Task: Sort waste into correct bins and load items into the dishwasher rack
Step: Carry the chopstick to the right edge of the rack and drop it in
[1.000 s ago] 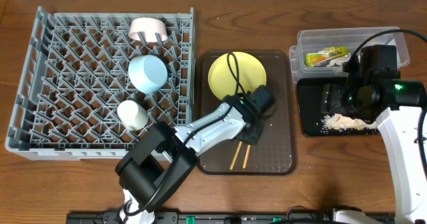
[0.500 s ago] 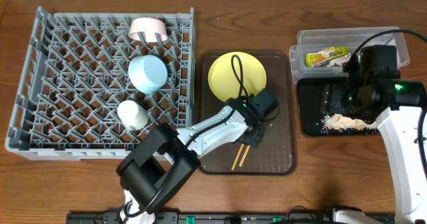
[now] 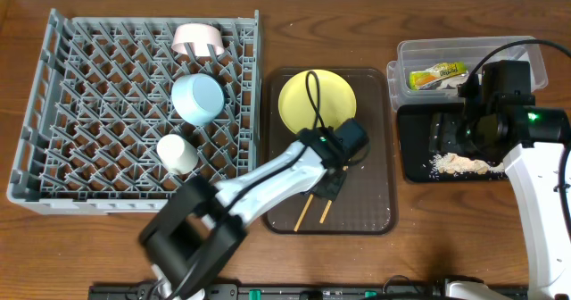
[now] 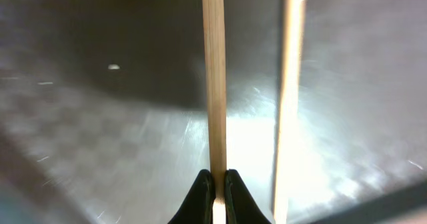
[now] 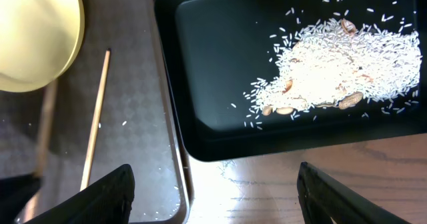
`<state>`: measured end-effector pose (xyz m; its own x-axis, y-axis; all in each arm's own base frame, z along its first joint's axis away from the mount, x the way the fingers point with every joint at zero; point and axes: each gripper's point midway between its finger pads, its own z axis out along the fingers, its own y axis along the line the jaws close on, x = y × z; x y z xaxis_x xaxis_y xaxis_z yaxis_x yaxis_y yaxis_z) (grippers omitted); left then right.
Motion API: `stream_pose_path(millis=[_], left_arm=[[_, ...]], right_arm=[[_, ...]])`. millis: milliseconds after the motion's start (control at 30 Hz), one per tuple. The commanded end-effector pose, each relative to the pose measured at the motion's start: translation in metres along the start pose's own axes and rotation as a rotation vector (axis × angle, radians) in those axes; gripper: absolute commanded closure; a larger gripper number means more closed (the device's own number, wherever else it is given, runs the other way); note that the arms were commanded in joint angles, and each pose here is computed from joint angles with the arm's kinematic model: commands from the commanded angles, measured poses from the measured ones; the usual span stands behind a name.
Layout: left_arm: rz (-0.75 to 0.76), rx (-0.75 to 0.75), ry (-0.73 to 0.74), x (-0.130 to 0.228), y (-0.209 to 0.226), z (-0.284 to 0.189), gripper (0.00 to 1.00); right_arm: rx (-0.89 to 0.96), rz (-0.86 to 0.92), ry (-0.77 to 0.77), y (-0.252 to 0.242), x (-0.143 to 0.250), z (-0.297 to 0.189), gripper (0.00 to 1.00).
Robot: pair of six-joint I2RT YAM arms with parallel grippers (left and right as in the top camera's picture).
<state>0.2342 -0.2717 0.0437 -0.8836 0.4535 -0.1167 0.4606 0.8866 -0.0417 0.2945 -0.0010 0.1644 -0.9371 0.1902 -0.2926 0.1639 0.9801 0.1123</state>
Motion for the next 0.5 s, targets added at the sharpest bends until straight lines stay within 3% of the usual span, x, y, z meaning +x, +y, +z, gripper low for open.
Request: stream_pose_path(millis=[0,133,233,467], left_arm=[[0.053,0.033,-0.143,-0.02,-0.001,-0.051,0.94],[-0.001,0.014,-0.267,-0.035,0.021,-0.088,0.94],[-0.087,-0.071,-0.35,-0.046,0.062,-0.111,0.94],[-0.222,-0.161,-0.38,-0.057,0.144,-0.119,0.94]], right_arm=[[0.0,-0.003,-0.016,-0.001,-0.003,-0.004,0.24],[0.0,-0.002,-0.016,-0.001,-0.003,-0.004,0.24],[0.0,-0.003,-0.016,-0.001,-0.003,-0.004,0.24],[-0.001,-0.002,-0.015,-0.001,-0.003,-0.004,0.24]])
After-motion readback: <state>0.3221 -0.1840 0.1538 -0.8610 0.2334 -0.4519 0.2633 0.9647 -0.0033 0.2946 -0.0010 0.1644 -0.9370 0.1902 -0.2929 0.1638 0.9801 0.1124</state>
